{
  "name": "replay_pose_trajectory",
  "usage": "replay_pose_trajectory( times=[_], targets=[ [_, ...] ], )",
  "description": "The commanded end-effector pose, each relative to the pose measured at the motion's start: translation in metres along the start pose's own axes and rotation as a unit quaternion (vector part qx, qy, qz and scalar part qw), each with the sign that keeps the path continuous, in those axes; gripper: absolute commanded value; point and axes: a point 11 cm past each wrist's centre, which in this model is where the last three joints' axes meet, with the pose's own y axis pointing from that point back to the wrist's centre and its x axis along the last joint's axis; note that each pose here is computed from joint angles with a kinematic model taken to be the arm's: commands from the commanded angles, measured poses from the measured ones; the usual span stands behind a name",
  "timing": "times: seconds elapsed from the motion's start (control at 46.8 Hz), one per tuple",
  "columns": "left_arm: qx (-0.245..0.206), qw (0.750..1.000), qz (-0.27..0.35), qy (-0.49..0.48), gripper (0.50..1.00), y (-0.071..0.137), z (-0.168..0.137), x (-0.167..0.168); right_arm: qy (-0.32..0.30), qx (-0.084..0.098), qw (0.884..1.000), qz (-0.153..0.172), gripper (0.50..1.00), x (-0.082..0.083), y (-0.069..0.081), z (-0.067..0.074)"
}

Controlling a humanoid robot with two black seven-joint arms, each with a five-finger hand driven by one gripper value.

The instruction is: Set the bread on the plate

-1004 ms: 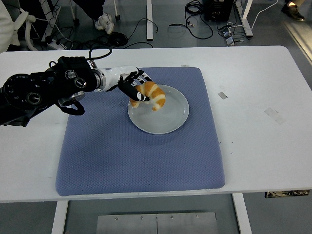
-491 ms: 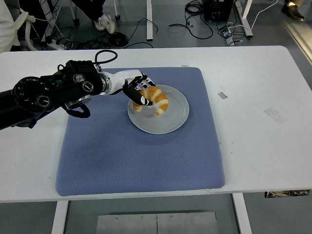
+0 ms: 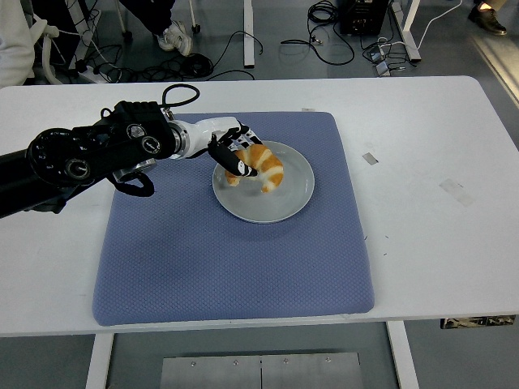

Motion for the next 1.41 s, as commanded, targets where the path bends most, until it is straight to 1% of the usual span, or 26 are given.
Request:
replay_pose_trajectory(
  times=[0.0,0.214,0.513,0.705,0.812,0.897,1.004,1.303,1.389],
  targets=[
    [0.000,1.000,-0.001,-0.001,0.500,-0.0007,0.0008,-0.0010,0.000,0.000,1.000,0.000,1.000,0.0000,0.0000,0.0000],
    [0.000,1.000,-0.001,-0.001,0.501,-0.0007,0.0008,-0.0010,0.000,0.000,1.000,0.000,1.000,0.0000,0.0000,-0.0001],
    [-0.001,1.000,-0.001,-0.001,0.584,-0.0007,0.0009,-0.0010,0.000,0.000,1.000,0.000,1.000,0.0000,0.0000,-0.0001],
    [-0.002,1.000,-0.001,-0.002,0.654,-0.0006,0.0027,-0.0008,0.000,0.000,1.000,0.000,1.000,0.0000,0.0000,-0.0001],
    [-0.003,1.000,-0.002,-0.003,0.677,-0.0005,0.0036,-0.0010,0.000,0.000,1.000,0.000,1.000,0.0000,0.0000,0.0000],
    [-0.003,1.000,-0.002,-0.003,0.707,-0.0005,0.0036,-0.0010,0.000,0.000,1.000,0.000,1.000,0.0000,0.0000,0.0000],
    [-0.003,1.000,-0.002,-0.003,0.719,-0.0005,0.0036,-0.0010,0.000,0.000,1.000,0.000,1.000,0.0000,0.0000,-0.0001],
    [-0.003,1.000,-0.002,-0.003,0.781,-0.0005,0.0036,-0.0010,0.000,0.000,1.000,0.000,1.000,0.0000,0.0000,0.0000],
    [-0.003,1.000,-0.002,-0.003,0.811,-0.0005,0.0036,-0.0010,0.000,0.000,1.000,0.000,1.000,0.0000,0.0000,-0.0001]
  ],
)
